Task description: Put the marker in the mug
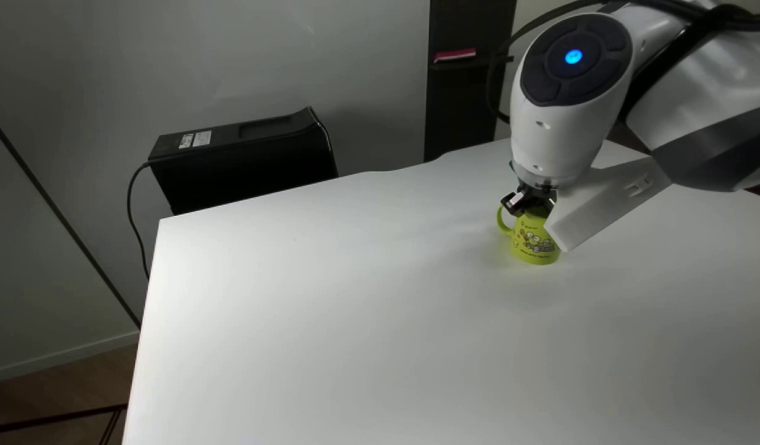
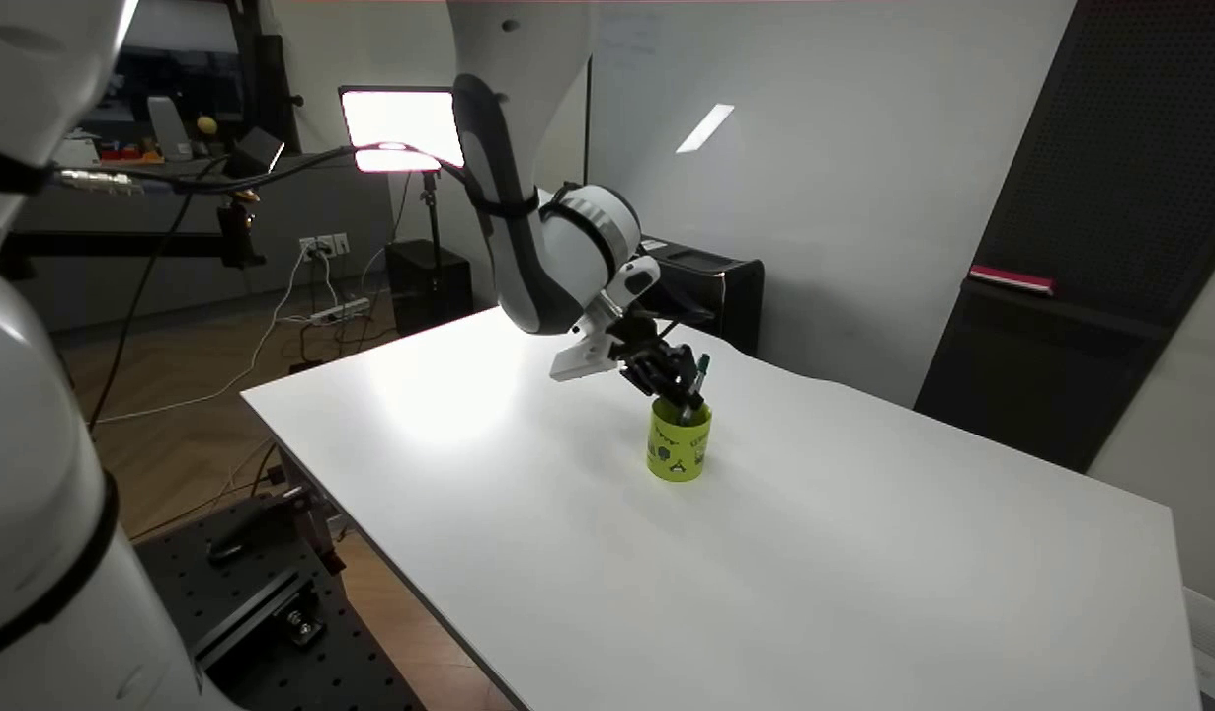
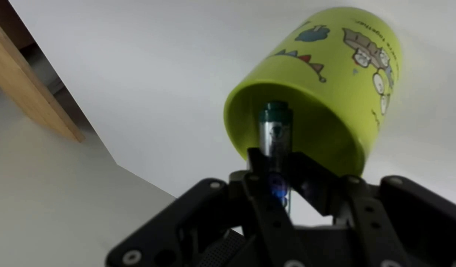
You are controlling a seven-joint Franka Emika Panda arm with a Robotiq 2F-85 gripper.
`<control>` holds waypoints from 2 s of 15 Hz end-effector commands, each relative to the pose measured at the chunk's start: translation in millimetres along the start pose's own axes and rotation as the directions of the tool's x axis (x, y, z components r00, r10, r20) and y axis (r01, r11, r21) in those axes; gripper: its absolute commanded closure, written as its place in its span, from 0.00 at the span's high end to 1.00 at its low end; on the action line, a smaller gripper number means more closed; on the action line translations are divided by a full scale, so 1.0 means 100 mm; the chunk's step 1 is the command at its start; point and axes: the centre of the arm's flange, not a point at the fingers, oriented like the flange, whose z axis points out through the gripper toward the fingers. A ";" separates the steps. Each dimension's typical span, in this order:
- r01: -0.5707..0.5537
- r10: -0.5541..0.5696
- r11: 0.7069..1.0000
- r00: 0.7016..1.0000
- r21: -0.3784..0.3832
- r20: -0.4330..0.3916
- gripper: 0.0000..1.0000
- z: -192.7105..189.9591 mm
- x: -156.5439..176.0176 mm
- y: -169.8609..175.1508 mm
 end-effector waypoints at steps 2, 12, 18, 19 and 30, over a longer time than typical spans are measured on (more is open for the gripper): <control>-0.017 0.017 1.000 1.000 -0.026 -0.011 0.63 -0.02 0.00 -0.05; 0.048 -0.045 0.999 0.995 -0.027 0.086 1.00 -0.33 0.31 0.01; 0.140 -0.138 0.990 0.978 -0.002 0.158 1.00 -0.75 0.59 0.03; 0.178 -0.179 0.984 0.964 0.024 0.199 1.00 -0.82 0.61 0.04; 0.268 -0.382 0.907 0.849 0.324 0.366 1.00 -1.32 0.52 -0.02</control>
